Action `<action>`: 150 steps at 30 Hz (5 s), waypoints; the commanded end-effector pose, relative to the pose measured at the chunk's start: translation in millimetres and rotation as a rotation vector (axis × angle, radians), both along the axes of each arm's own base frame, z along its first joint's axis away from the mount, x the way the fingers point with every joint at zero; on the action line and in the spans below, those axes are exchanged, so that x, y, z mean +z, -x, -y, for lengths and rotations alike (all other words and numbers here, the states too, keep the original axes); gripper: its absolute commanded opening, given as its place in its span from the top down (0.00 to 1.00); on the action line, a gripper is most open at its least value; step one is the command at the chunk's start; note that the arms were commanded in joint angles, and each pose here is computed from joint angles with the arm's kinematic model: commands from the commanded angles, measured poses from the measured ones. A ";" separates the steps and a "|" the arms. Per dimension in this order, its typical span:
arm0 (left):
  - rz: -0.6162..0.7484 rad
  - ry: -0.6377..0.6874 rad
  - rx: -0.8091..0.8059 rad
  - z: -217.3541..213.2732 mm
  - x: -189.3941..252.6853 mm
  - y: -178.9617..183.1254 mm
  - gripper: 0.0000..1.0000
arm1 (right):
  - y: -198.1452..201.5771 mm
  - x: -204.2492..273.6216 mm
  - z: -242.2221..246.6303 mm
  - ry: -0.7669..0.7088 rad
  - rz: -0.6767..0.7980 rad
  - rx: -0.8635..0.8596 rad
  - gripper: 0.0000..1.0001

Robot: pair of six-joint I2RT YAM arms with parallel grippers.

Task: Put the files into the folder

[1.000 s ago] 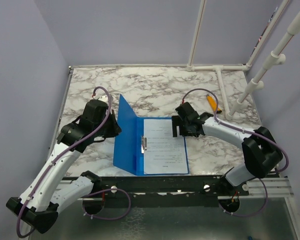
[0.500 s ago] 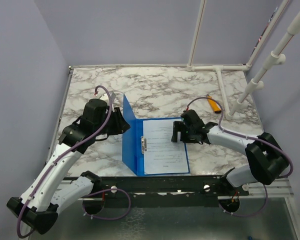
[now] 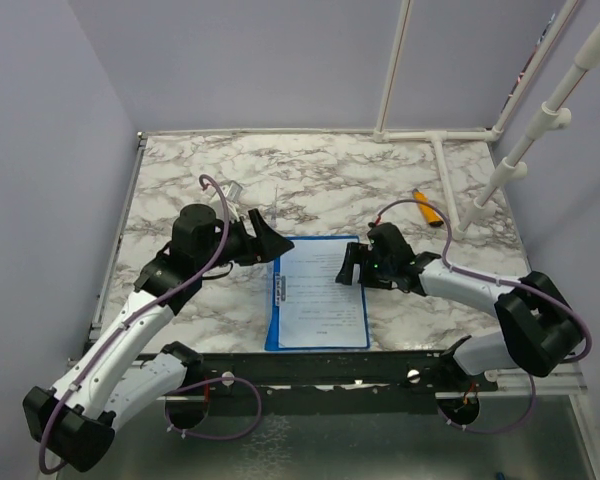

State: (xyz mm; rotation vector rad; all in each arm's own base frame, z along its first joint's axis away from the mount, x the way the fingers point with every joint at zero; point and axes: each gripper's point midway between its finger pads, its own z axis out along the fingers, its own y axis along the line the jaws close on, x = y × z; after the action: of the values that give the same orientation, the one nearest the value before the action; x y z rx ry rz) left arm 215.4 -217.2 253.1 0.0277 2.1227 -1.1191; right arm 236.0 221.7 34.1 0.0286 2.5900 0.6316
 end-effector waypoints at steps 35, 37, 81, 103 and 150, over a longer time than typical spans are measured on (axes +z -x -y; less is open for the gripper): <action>-0.181 0.004 0.101 83.3 -184.8 -7.1 0.14 | 41.5 58.9 109.2 0.050 0.159 -0.468 0.13; -0.204 -0.036 0.092 88.5 -200.2 -6.4 0.13 | 40.4 69.0 109.4 0.036 0.183 -0.464 0.13; -0.195 -0.497 0.451 -69.3 -181.0 -15.2 1.00 | 3.6 25.2 60.0 0.147 0.089 -0.237 1.00; -0.350 -0.551 0.315 -47.2 -244.8 -7.9 1.00 | 9.9 -16.6 19.4 0.004 -0.046 -0.174 0.30; -0.233 -0.866 0.286 -27.6 -248.2 -25.6 1.00 | -1.8 -29.1 35.5 0.159 -0.045 -0.185 0.29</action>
State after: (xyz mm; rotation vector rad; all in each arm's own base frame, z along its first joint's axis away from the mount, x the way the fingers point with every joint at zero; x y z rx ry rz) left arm 263.2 -190.5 18.1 -0.0584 2.4525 0.0231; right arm 255.3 205.7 30.1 0.2473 2.5116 0.5389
